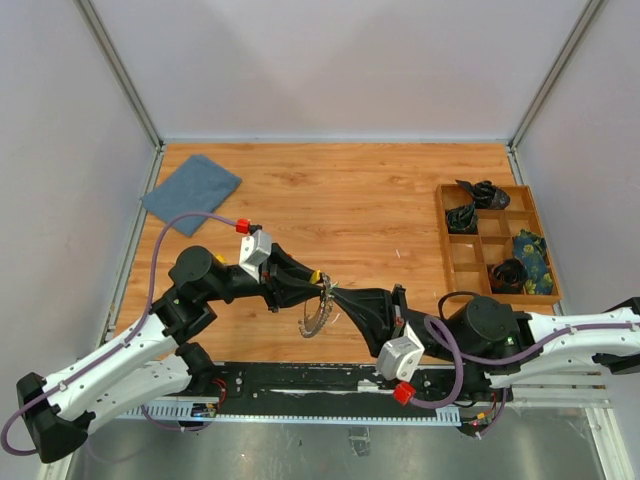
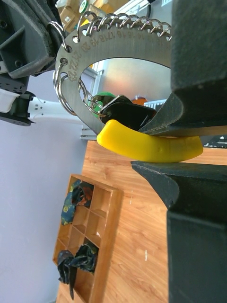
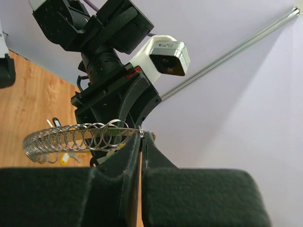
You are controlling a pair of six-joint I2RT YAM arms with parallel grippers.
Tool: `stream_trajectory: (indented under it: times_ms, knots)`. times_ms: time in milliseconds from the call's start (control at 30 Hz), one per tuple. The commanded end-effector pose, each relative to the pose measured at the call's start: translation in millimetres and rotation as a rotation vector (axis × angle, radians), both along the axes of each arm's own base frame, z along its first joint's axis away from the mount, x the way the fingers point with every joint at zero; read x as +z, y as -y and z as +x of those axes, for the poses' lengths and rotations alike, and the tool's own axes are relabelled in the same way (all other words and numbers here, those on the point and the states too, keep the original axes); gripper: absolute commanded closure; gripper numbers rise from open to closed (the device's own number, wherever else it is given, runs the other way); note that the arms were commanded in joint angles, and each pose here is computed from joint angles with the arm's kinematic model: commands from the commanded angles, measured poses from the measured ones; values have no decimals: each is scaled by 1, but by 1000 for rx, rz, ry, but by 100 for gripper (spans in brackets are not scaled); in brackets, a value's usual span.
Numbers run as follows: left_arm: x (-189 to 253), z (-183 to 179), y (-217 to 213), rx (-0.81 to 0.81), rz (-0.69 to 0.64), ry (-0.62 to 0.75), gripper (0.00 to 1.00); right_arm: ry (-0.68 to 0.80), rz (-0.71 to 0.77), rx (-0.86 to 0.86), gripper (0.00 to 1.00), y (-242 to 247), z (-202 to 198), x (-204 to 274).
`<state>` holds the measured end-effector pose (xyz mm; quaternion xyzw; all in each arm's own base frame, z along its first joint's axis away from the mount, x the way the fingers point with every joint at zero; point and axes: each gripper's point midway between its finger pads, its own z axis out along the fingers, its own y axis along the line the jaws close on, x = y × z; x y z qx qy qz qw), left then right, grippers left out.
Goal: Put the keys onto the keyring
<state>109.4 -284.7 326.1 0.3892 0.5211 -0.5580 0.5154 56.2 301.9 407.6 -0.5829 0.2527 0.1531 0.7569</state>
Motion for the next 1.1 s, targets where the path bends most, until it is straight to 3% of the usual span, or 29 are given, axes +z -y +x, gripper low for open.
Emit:
stream_trajectory:
  times_ms: [0,333,600,733,867,1067]
  knots:
    - [21,3,-5,35,-33,57,83,-208,189,47,100,15,-4,37]
    - [29,1,-6,34,-42,75,65,-458,387,127,100,15,-8,48]
    - [32,-1,-6,24,-55,74,59,-614,549,157,100,24,7,51]
    - [38,0,-9,38,-61,84,54,-637,590,172,100,30,13,50]
    - [53,1,-15,71,-78,109,43,-659,624,219,100,36,15,48]
    - [86,0,-20,89,-115,184,40,-641,683,348,100,48,15,49]
